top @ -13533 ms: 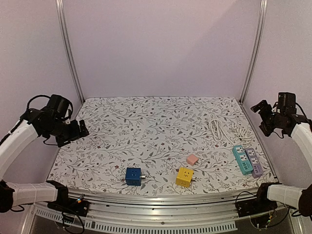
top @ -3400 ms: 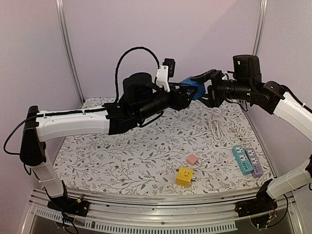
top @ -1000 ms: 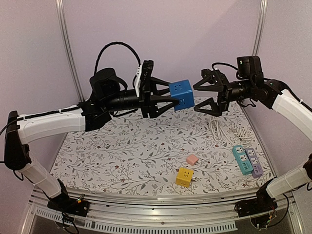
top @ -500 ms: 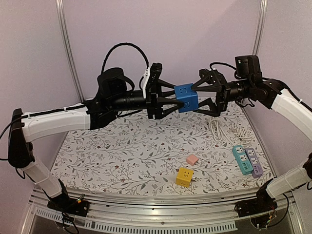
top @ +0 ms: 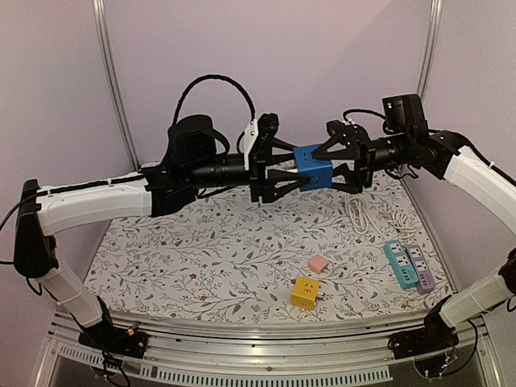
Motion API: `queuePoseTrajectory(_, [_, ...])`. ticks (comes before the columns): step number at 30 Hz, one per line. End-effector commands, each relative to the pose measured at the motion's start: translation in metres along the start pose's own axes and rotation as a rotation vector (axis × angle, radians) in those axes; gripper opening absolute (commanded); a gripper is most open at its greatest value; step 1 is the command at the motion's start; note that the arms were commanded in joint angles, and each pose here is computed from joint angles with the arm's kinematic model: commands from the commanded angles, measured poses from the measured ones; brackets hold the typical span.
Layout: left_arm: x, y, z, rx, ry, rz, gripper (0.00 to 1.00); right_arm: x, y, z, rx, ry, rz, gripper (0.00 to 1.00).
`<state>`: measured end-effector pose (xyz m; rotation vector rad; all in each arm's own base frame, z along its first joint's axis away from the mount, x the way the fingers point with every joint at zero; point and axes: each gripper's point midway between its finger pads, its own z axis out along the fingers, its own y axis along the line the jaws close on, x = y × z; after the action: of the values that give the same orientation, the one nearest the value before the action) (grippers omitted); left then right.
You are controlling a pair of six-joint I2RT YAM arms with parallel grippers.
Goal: Insert the plug
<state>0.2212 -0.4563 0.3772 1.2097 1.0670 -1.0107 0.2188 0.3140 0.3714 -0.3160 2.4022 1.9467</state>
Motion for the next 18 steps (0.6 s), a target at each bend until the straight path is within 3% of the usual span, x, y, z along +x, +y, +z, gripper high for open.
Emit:
queuePoseTrajectory(1, [-0.005,0.001,0.005,-0.018,-0.01,0.033,0.0,0.002,0.002,0.001,0.002,0.01,-0.001,0.76])
queuePoseTrajectory(9, [0.0,0.004,0.008,-0.027,-0.004,0.026,0.0,0.003,0.006,0.001,-0.01,0.016,-0.016,0.76])
queuePoseTrajectory(18, [0.005,0.003,0.01,-0.021,0.002,0.022,0.0,0.002,0.006,0.003,-0.014,0.018,-0.02,0.61])
